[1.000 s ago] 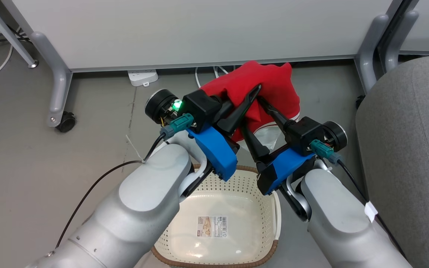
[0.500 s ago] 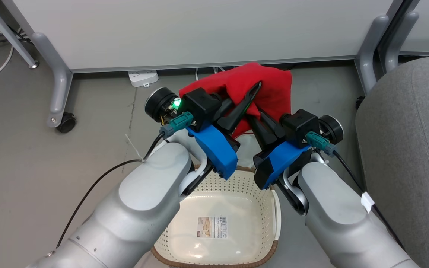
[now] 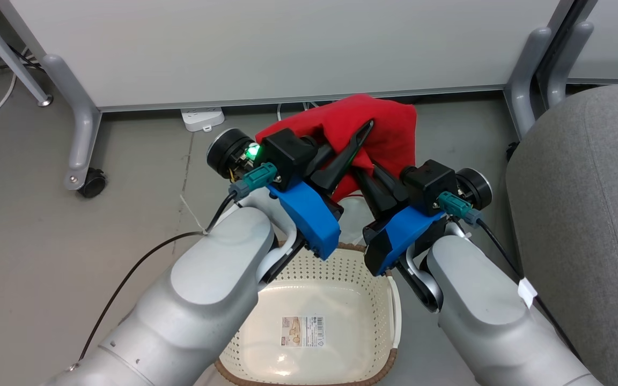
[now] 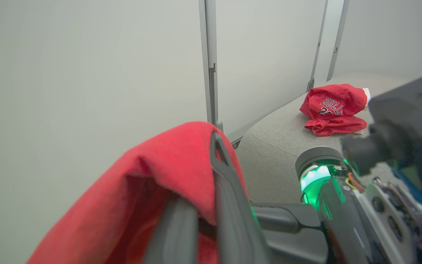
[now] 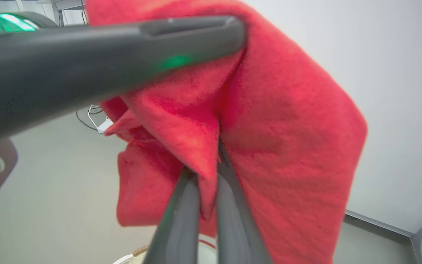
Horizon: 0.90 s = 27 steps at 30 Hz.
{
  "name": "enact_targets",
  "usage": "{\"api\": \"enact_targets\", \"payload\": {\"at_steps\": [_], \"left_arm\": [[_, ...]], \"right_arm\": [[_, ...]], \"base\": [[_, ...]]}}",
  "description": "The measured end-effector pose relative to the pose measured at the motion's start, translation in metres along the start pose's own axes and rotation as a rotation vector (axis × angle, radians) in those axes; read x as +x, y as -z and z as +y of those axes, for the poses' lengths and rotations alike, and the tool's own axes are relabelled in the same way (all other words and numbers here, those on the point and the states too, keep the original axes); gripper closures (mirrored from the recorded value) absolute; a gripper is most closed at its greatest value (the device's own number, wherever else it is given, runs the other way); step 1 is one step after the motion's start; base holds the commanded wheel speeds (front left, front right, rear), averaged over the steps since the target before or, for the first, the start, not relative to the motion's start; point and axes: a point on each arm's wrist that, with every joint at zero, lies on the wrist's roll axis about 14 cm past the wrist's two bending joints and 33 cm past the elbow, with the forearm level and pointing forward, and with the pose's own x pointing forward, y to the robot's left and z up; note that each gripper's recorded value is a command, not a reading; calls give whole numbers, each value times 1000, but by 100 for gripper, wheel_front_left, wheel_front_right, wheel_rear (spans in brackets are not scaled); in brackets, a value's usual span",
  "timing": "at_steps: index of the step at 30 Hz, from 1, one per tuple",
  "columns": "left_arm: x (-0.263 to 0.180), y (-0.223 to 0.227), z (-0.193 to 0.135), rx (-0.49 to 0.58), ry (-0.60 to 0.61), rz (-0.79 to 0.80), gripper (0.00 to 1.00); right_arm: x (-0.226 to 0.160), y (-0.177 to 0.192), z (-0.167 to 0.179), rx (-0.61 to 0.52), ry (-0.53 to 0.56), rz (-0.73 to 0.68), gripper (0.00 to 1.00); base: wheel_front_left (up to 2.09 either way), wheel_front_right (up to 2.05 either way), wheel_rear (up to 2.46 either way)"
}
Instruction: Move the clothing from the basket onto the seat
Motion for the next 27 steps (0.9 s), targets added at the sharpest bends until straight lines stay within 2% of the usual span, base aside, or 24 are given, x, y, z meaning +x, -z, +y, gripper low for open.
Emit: {"api": "enact_targets", "payload": {"at_steps": [3,4,5,19,27], "left_arm": [[0,2,-1,-1,5,6,100],[0,3,-1,-1,5,8,57],[0,4,-1,-1,6,11,0],[2,13,1,0,-2,31,0],[13,17,-5,3,24,29,0]], "right_arm": [[-1,1,0,0,1,2,100],[-1,1,-1,0,1,2,100],[-1,1,-1,0,2,3,100],[-1,5,-4,6,10,9,100],[-10,7,-27,4,74,10,100]], "base": [[0,0,0],[0,0,0],[0,0,0],[0,0,0],[0,0,0]]}}
